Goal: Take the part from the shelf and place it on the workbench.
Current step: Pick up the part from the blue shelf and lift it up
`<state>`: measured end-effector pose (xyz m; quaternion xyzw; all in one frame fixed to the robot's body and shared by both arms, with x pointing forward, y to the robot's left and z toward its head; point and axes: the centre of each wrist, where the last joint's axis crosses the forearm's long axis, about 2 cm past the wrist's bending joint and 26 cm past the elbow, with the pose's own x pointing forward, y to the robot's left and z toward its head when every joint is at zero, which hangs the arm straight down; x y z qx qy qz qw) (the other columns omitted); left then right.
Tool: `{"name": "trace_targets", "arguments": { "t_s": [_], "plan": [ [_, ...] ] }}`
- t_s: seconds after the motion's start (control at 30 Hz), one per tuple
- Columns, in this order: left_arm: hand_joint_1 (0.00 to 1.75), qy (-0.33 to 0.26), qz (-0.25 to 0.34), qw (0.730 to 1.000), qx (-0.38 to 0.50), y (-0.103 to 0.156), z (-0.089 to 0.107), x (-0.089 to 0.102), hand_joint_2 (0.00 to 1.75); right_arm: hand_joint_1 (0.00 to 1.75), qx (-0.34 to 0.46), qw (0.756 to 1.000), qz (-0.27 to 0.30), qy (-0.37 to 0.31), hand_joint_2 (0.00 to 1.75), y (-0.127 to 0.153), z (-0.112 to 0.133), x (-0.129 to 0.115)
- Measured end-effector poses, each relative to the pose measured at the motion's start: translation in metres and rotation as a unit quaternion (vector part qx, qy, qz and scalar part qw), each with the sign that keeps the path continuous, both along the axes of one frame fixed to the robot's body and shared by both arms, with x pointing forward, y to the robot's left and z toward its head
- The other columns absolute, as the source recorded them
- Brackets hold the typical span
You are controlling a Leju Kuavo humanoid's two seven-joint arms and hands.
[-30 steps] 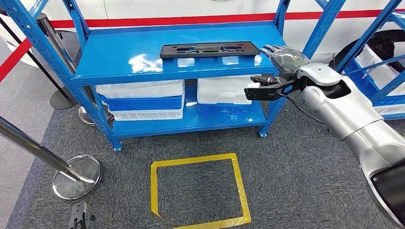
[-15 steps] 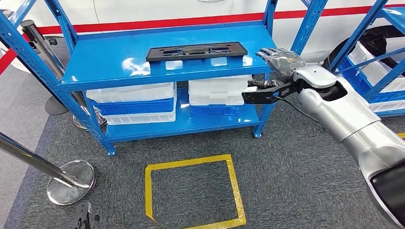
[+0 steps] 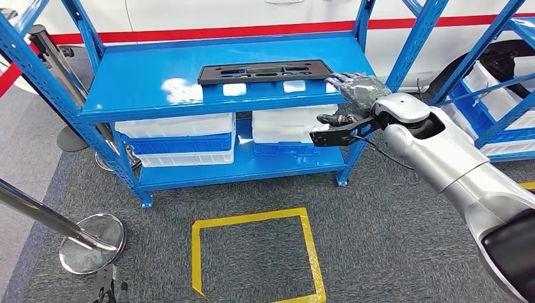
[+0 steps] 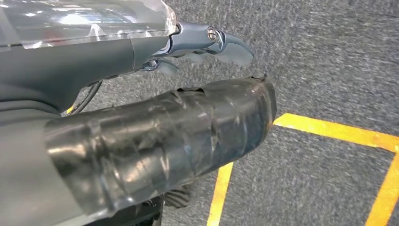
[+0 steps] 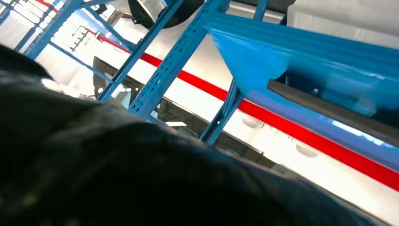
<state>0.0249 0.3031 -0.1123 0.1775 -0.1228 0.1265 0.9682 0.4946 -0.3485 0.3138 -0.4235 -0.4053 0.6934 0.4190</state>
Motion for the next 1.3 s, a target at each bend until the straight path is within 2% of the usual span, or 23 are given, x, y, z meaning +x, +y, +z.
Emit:
{"name": "trace_targets", "arguments": {
  "t_s": [0.33, 0.7, 0.83, 0.97, 1.13, 1.3],
  "plan": [
    [0.00, 0.001, -0.002, 1.000, 0.004, 0.002, 0.000, 0.001, 0.00, 0.00, 0.000, 1.000, 0.002, -0.007, 0.00, 0.001, 0.011, 0.002],
    [0.00, 0.007, -0.008, 1.000, 0.011, 0.005, 0.000, 0.000, 0.00, 0.00, -0.013, 1.000, 0.018, 0.007, 0.00, 0.016, 0.001, 0.001],
    [0.00, 0.009, -0.015, 1.000, 0.010, 0.004, 0.001, 0.004, 0.00, 0.00, -0.021, 0.999, 0.030, 0.010, 0.00, 0.040, -0.008, 0.000],
    [0.00, 0.010, -0.025, 1.000, 0.006, 0.004, 0.000, 0.004, 0.00, 0.00, -0.016, 0.998, 0.051, 0.016, 0.00, 0.075, -0.024, -0.002],
    [0.00, 0.010, -0.034, 0.999, 0.000, 0.003, 0.001, 0.007, 0.00, 0.00, 0.003, 0.997, 0.078, 0.010, 0.00, 0.121, -0.029, -0.005],
    [0.00, 0.012, -0.038, 0.999, -0.002, 0.003, 0.001, 0.006, 0.00, 0.00, 0.015, 0.995, 0.098, 0.014, 0.00, 0.149, -0.033, -0.010]
  ]
}}
